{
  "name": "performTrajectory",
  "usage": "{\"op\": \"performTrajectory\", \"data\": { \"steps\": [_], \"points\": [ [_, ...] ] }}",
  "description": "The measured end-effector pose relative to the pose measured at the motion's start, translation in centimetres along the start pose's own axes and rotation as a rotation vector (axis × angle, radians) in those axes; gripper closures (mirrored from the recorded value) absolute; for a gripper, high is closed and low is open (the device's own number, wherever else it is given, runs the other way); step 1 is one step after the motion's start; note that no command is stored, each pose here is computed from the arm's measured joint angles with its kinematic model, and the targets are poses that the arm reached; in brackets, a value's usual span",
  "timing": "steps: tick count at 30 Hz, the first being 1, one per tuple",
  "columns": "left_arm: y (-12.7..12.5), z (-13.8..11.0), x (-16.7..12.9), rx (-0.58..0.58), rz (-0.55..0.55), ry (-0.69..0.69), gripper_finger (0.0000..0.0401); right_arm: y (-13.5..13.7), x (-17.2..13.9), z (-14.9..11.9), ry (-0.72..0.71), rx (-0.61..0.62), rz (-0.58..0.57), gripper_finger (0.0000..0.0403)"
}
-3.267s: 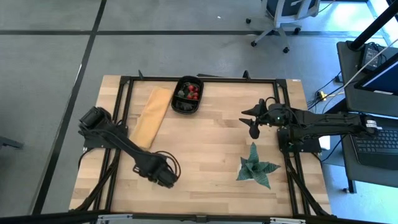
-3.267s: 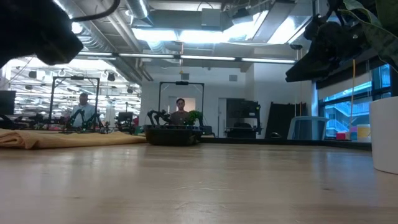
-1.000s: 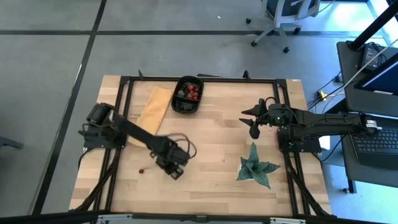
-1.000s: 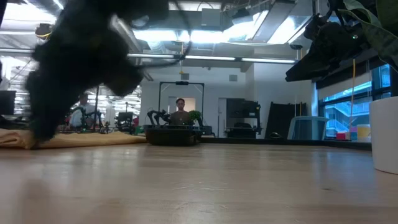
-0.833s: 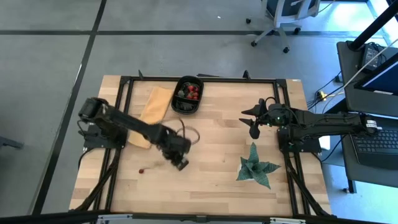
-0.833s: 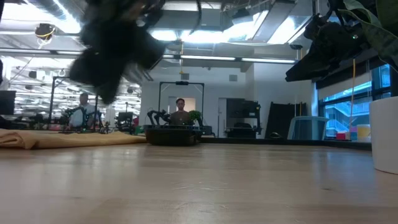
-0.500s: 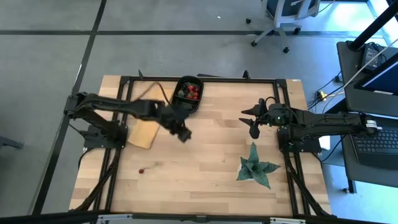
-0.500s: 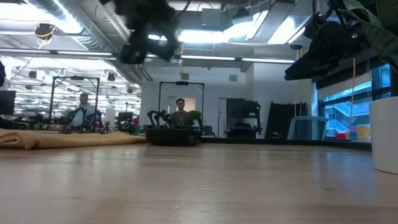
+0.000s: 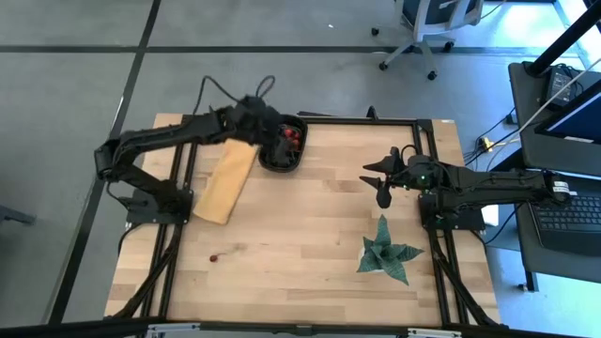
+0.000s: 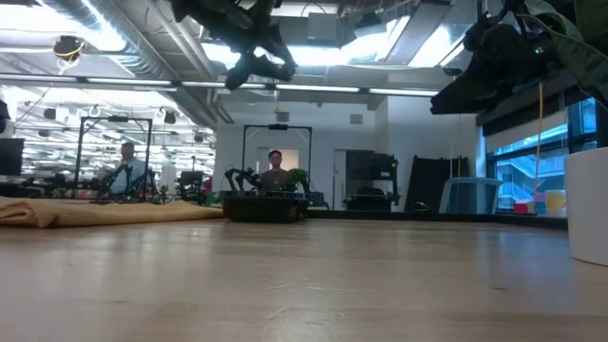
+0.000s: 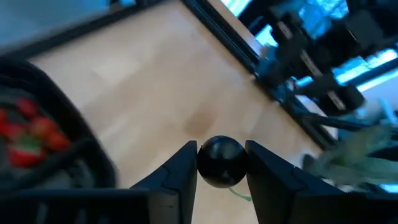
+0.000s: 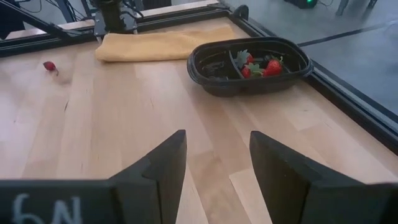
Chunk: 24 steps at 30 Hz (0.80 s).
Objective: Pick and placing Produce into tupperware
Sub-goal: Put the black cherry into the black bin
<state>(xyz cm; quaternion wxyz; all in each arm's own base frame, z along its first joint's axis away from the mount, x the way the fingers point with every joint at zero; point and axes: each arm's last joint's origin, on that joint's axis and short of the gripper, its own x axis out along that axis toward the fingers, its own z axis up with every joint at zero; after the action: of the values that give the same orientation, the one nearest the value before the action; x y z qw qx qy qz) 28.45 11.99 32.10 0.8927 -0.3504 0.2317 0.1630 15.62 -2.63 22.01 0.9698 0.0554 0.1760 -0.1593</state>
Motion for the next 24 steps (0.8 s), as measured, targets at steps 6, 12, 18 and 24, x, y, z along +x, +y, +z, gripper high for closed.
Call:
{"op": "performTrajectory", "data": {
  "steps": [6,12,18,24],
  "points": [
    [1.9,4.3,-1.4,0.049,0.144,-0.035,0.0291,0.0,0.0,0.0,-0.004,0.001,-0.002,0.0224],
    [4.3,7.4,-0.6,0.075,0.337,0.043,0.0288,-0.2,0.0,0.2,-0.025,0.009,-0.067,0.0224],
    [7.7,8.5,3.1,0.035,0.421,0.157,0.0287,-0.3,0.0,0.3,-0.033,0.013,-0.088,0.0224],
    [11.0,7.1,7.6,0.012,0.495,0.283,0.0287,-0.3,0.0,0.3,-0.033,0.014,-0.088,0.0224]
  ]
}}
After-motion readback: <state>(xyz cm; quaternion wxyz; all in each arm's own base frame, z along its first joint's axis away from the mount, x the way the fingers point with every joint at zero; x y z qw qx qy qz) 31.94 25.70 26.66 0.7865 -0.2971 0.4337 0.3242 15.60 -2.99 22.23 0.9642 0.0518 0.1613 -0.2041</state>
